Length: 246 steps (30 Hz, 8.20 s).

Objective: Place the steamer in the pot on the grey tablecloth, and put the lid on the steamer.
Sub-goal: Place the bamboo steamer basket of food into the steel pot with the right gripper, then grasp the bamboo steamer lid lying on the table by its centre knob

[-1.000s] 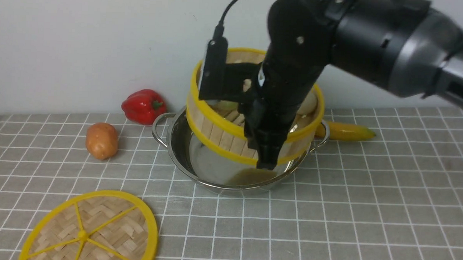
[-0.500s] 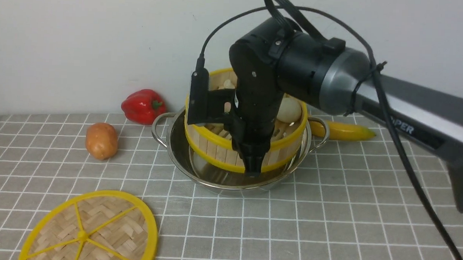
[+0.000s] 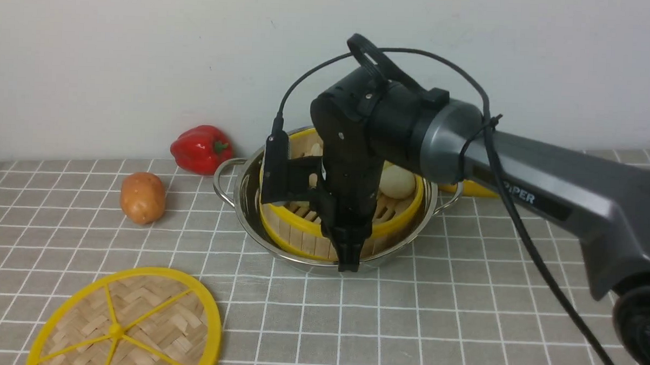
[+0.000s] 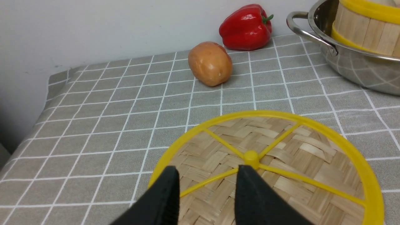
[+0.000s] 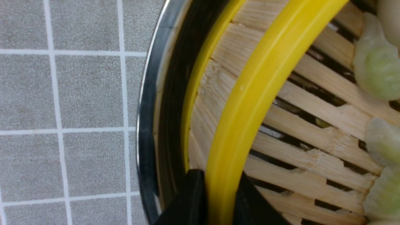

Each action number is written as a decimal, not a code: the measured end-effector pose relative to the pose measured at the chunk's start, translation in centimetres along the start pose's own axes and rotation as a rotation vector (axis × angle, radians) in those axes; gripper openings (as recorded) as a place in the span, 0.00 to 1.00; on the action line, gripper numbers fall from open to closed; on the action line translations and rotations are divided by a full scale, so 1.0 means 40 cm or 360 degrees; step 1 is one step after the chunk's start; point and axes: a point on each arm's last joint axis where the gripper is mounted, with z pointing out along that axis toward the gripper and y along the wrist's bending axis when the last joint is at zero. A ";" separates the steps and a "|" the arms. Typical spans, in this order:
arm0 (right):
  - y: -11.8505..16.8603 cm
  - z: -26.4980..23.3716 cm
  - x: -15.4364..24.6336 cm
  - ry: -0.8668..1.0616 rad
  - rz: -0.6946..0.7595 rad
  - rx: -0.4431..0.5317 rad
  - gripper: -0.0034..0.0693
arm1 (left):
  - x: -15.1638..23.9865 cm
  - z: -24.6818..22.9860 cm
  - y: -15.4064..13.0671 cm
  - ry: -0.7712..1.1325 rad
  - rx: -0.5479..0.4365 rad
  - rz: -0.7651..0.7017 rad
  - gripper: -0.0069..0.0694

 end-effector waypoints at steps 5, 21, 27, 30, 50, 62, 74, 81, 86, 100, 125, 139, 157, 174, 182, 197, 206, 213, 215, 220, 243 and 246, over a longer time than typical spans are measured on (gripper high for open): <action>0.001 0.020 -0.004 0.0007 -0.0014 -0.0006 0.19 | 0.000 0.000 0.000 0.0000 0.0000 0.0000 0.41; -0.014 0.008 0.003 0.0059 0.0056 0.0110 0.62 | 0.000 0.000 0.000 0.0000 0.0000 0.0000 0.41; -0.038 -0.121 0.011 -0.0075 0.0235 0.0291 0.63 | 0.000 0.000 0.000 0.0000 0.0000 0.0000 0.41; -0.048 -0.224 0.017 -0.0242 0.0358 0.0406 0.58 | 0.000 0.000 0.000 0.0000 0.0000 0.0000 0.41; 0.021 -0.721 0.192 -0.0863 0.1207 0.0658 0.03 | 0.000 0.000 0.000 0.0000 0.0000 0.0002 0.41; 0.089 -0.885 0.289 -0.1190 0.1517 0.0642 0.04 | 0.000 0.000 0.000 0.0000 0.0000 0.0011 0.41; 0.119 -0.843 0.332 -0.1031 0.1501 0.0699 0.06 | 0.000 0.000 0.000 0.0000 0.0000 0.0012 0.41; 0.215 -0.743 0.490 -0.1026 0.1566 0.0785 0.11 | 0.000 0.000 0.000 0.0000 0.0000 0.0012 0.41; 0.324 -0.655 0.657 -0.1266 0.1747 0.1010 0.15 | 0.000 0.000 0.000 0.0000 0.0000 0.0012 0.41; 0.612 -0.413 0.842 -0.1645 0.1880 0.1706 0.21 | 0.000 0.000 0.000 0.0000 0.0000 0.0012 0.41; 0.668 -0.221 0.880 -0.1425 0.2302 0.1463 0.32 | 0.000 0.000 0.000 0.0000 0.0000 0.0012 0.41; 0.669 -0.219 0.877 -0.1457 0.2308 0.1419 0.38 | 0.000 0.000 0.000 0.0000 0.0000 0.0012 0.41; 0.669 -0.218 0.873 -0.1449 0.2252 0.1388 0.38 | 0.000 0.000 0.000 0.0000 0.0000 0.0012 0.41; 0.672 -0.213 0.857 -0.1417 0.2089 0.1314 0.38 | 0.000 0.000 0.000 0.0000 0.0000 0.0012 0.41; 0.672 -0.214 0.857 -0.1437 0.2101 0.1312 0.38 | 0.000 0.000 0.000 0.0000 0.0000 0.0012 0.41; 0.672 -0.214 0.857 -0.1438 0.2102 0.1312 0.38 | -0.014 0.000 0.001 -0.0098 -0.0006 0.0029 0.41; 0.672 -0.214 0.857 -0.1438 0.2102 0.1312 0.38 | -0.069 -0.011 0.001 -0.0482 0.0102 -0.0686 0.41; 0.672 -0.214 0.857 -0.1438 0.2102 0.1312 0.38 | -0.095 -0.021 0.014 -0.0698 0.0088 -0.0865 0.41; 0.672 -0.214 0.857 -0.1438 0.2102 0.1312 0.38 | -0.096 -0.022 0.015 -0.0701 0.0100 -0.0919 0.41; 0.672 -0.214 0.857 -0.1438 0.2102 0.1312 0.38 | -0.144 -0.048 0.019 -0.0758 0.0144 -0.0978 0.41; 0.671 -0.215 0.857 -0.1445 0.2103 0.1314 0.38 | -0.395 0.002 0.053 0.1133 0.0142 -0.0137 0.41; 0.671 -0.215 0.857 -0.1445 0.2103 0.1314 0.38 | -0.387 0.071 0.049 0.1289 0.0163 -0.0143 0.41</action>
